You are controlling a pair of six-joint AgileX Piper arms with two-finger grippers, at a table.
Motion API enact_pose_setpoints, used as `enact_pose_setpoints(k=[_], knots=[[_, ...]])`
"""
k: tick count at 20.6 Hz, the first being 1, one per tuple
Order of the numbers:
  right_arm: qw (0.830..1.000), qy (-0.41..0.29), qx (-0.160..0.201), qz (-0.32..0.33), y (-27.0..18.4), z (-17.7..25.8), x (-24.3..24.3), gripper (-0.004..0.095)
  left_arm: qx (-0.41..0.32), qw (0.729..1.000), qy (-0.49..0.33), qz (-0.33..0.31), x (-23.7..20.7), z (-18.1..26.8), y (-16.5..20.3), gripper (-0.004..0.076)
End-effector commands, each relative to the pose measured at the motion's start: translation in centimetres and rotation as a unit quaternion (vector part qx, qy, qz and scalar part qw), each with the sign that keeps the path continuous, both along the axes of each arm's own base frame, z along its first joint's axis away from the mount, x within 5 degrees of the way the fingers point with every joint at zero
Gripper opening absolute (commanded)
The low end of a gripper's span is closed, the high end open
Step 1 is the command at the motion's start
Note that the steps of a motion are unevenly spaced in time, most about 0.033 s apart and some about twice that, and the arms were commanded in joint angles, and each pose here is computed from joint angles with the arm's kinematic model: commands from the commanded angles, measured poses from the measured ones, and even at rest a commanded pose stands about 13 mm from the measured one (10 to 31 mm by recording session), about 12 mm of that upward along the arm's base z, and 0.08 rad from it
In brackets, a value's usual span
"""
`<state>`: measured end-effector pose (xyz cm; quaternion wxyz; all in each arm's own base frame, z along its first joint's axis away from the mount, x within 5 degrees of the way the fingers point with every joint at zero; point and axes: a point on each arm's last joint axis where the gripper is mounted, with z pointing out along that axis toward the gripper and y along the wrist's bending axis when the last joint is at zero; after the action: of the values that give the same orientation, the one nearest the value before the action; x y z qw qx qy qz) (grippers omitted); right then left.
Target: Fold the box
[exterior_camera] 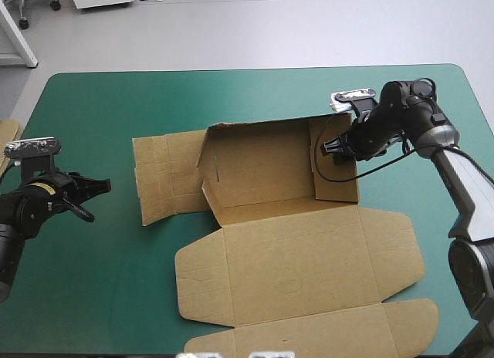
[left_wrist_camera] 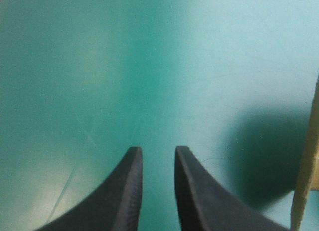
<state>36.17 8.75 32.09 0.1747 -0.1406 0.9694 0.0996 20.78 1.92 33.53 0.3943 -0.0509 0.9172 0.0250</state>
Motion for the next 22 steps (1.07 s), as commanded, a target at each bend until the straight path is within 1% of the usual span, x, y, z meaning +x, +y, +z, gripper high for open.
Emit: enact_pose_setpoints(k=[1, 4, 5, 7, 8, 12, 14, 17, 19, 22], knots=[[0.998, -0.061, 0.006, 0.004, -0.4, 3.9, -1.7, 0.0539, -0.002, 0.998, -0.058, 0.001, 0.1, 1.7, -0.1, 0.0167], [0.996, -0.089, 0.007, 0.003, -0.7, 5.4, -2.8, 0.0539, -0.001, 0.998, -0.063, 0.0, 0.2, 1.8, -0.1, 0.0167], [0.993, -0.118, 0.009, -0.001, -0.9, 6.5, -3.7, 0.0539, -0.001, 0.998, -0.068, 0.0, 0.3, 1.9, -0.1, 0.0167], [0.988, -0.153, 0.012, -0.005, -1.3, 7.5, -5.3, 0.0539, -0.001, 0.997, -0.071, 0.0, 0.3, 1.9, -0.1, 0.0167], [0.988, -0.156, 0.012, -0.006, -1.5, 7.4, -5.8, 0.0539, 0.0, 0.997, -0.074, 0.0, 0.3, 1.9, -0.1, 0.0167], [0.984, -0.177, 0.01, -0.016, -1.9, 5.4, -7.2, 0.0539, 0.001, 0.997, -0.08, -0.001, 0.4, 2.0, 0.0, 0.0167], [0.977, -0.209, 0.024, -0.02, -2.0, 3.9, -7.9, 0.0539, 0.001, 0.997, -0.08, -0.001, 0.4, 2.0, 0.0, 0.0167], [0.979, -0.204, 0.018, -0.017, -2.0, 1.9, -7.9, 0.0539, 0.001, 0.997, -0.08, -0.001, 0.4, 2.0, 0.0, 0.0167], [0.977, -0.21, 0.029, -0.015, -1.8, 1.0, -7.8, 0.0539, 0.001, 0.997, -0.08, -0.001, 0.4, 2.0, 0.0, 0.0167], [0.976, -0.217, 0.027, -0.016, -1.7, 0.1, -7.0, 0.0539, 0.001, 0.997, -0.08, -0.001, 0.4, 2.0, 0.0, 0.0167]])
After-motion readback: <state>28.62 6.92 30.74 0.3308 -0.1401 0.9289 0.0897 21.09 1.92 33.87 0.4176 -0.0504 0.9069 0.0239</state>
